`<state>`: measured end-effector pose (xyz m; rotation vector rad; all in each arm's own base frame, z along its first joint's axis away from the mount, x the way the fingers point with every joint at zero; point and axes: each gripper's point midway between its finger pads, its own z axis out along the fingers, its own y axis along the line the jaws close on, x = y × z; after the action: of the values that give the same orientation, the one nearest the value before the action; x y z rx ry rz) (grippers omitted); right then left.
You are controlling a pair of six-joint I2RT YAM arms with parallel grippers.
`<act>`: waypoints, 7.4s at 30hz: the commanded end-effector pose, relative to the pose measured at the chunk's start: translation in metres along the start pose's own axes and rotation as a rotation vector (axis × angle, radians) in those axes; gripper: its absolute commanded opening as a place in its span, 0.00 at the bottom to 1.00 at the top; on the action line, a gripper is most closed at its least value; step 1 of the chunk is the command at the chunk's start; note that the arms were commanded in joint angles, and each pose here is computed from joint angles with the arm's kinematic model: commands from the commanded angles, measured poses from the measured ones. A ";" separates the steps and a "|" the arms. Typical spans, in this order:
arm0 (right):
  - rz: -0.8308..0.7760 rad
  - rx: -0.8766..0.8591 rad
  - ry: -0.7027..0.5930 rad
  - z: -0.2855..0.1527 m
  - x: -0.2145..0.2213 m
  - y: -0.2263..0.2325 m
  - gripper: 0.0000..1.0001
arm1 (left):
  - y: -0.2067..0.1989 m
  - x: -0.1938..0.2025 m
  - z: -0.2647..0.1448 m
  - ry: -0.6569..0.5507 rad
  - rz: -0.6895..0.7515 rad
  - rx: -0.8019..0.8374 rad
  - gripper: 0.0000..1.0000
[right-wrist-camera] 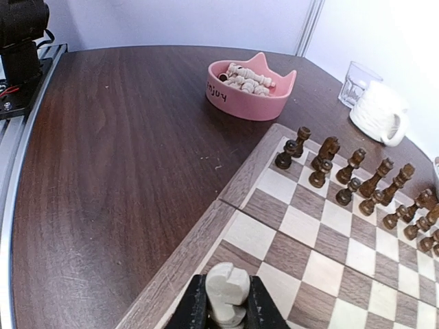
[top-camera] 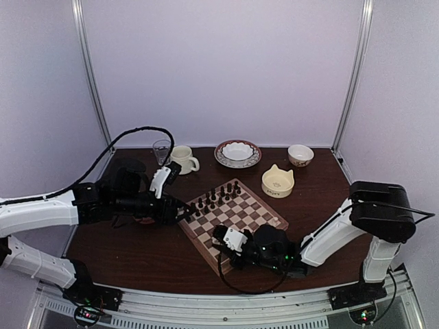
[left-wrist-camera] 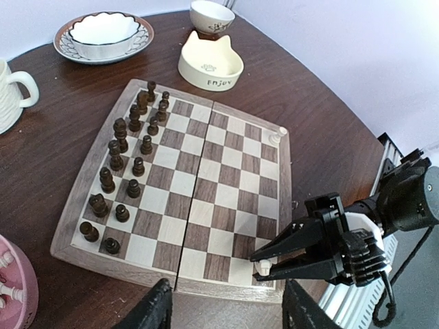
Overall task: Set up the chess pieces on the board
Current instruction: Place the knight on a1, then pick up the knight from a1, then place the knight at g1, then pick up the pawn from the storage box.
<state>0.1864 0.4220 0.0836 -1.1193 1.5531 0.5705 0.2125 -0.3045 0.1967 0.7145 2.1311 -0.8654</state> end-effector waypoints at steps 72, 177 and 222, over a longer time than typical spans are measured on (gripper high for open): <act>0.175 0.098 0.368 -0.043 -0.057 -0.037 0.74 | 0.060 -0.020 -0.021 -0.120 0.027 -0.354 0.57; 0.437 0.371 0.759 -0.090 0.068 -0.139 0.10 | 0.131 -0.009 -0.055 -0.174 -0.136 -0.590 0.65; 0.438 0.232 0.418 -0.104 -0.012 -0.127 0.37 | 0.169 0.007 -0.040 -0.060 -0.210 -0.686 0.59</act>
<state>0.2521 0.2726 0.1240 -0.7337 2.3188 0.3355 0.2955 -0.1767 0.1509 0.1797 2.2524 -0.2197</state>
